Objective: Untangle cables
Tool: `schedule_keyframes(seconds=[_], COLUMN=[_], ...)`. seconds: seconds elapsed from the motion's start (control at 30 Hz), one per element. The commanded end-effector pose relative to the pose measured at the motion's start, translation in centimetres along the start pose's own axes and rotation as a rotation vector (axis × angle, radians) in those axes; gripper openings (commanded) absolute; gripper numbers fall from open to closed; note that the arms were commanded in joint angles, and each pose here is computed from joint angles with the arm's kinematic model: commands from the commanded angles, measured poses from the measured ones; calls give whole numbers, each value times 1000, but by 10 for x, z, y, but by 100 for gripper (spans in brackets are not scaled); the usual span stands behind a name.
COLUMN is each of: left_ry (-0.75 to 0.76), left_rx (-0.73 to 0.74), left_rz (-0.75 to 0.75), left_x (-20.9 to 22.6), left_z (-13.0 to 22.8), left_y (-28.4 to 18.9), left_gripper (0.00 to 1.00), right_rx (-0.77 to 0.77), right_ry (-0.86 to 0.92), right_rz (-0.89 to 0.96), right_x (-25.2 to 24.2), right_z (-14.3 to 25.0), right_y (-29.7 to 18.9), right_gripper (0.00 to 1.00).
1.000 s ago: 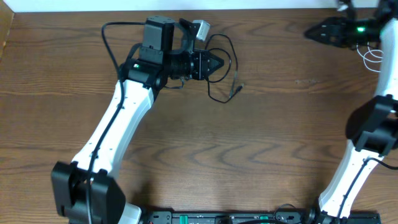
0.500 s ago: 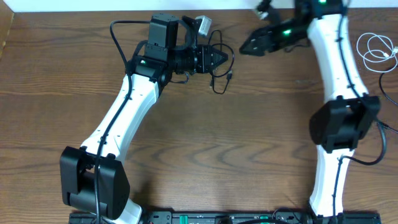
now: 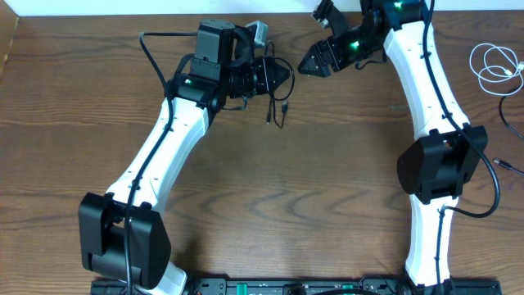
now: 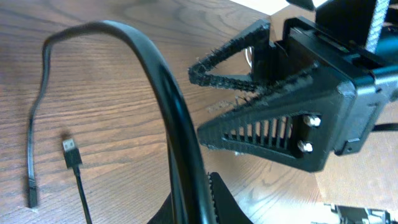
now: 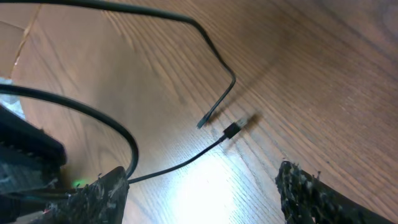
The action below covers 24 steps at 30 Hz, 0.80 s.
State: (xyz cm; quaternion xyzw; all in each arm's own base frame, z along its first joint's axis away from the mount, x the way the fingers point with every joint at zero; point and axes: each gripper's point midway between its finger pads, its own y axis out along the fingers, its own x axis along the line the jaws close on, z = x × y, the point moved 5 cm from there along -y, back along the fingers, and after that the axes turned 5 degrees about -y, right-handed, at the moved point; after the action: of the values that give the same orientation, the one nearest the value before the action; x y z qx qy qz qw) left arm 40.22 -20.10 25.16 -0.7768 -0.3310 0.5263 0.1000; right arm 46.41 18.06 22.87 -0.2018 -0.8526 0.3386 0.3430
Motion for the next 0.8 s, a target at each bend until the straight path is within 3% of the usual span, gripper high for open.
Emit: schedule_keyframes(seconds=[0.0, 0.2, 0.4, 0.77], left_ry=[-1, -31, -42, -43], left_rx=[-25, -25, -25, -66], left_rz=[-9, -8, -8, 31], left_x=[-3, -3, -3, -11], left_z=[-6, -6, -6, -15], left_y=[-3, -3, -3, -3], left_gripper=[8, 8, 8, 7], right_rx=[-40, -16, -10, 55], right_ry=[-22, -47, 38, 310], right_rz=[-29, -47, -11, 400], right_x=[17, 32, 28, -20], right_z=[-9, -13, -19, -2], right_y=[-12, 13, 36, 32], right_gripper=[74, 74, 64, 45])
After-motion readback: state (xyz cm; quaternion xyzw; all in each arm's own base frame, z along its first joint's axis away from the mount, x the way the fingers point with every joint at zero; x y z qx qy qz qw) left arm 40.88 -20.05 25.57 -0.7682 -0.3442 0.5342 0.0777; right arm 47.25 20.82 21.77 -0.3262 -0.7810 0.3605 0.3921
